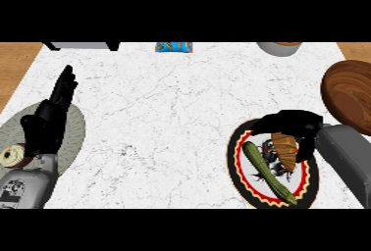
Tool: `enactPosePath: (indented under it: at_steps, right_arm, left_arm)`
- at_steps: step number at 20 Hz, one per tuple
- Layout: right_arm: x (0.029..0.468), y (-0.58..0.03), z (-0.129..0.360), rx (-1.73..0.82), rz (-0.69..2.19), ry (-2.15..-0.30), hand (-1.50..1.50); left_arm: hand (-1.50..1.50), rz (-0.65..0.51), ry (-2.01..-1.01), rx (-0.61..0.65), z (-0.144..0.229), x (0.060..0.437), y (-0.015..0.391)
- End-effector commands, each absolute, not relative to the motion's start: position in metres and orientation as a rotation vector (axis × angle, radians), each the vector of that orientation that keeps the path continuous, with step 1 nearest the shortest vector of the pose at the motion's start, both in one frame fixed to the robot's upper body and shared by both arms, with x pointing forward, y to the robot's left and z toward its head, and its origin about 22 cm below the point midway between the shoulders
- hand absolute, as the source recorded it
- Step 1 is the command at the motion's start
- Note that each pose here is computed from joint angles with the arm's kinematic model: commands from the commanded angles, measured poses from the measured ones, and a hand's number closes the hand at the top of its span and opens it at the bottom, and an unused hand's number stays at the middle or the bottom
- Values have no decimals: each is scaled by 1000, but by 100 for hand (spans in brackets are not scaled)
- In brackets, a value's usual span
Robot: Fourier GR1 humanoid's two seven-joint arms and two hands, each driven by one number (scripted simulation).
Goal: Pick the croissant from the plate and place it in the bowl
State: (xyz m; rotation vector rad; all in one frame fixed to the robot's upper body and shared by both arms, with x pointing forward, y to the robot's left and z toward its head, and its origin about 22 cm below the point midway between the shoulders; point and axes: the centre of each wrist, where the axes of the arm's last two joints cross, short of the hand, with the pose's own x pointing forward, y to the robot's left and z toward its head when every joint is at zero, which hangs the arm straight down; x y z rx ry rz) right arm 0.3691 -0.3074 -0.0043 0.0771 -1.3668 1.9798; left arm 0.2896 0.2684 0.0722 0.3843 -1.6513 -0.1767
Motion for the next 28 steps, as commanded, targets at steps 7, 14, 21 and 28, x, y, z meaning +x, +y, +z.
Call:
enactPosePath:
  at_steps: [7, 14, 21, 28]
  right_arm:
    - [361, -313, -31, 151, 2055, -1492, 150]
    - [373, -311, -15, 201, 2001, -1591, 150]
    - [344, -243, -75, -232, 1404, -1257, 150]
    - [359, -149, -42, -314, 994, -1431, 150]
  left_arm:
    - [0, -162, -1658, 393, 81, 292, 277]
    - [0, -158, -1664, 397, 79, 299, 280]
    - [0, -135, -1619, 436, 75, 285, 284]
    - [0, -111, -1583, 458, 69, 281, 289]
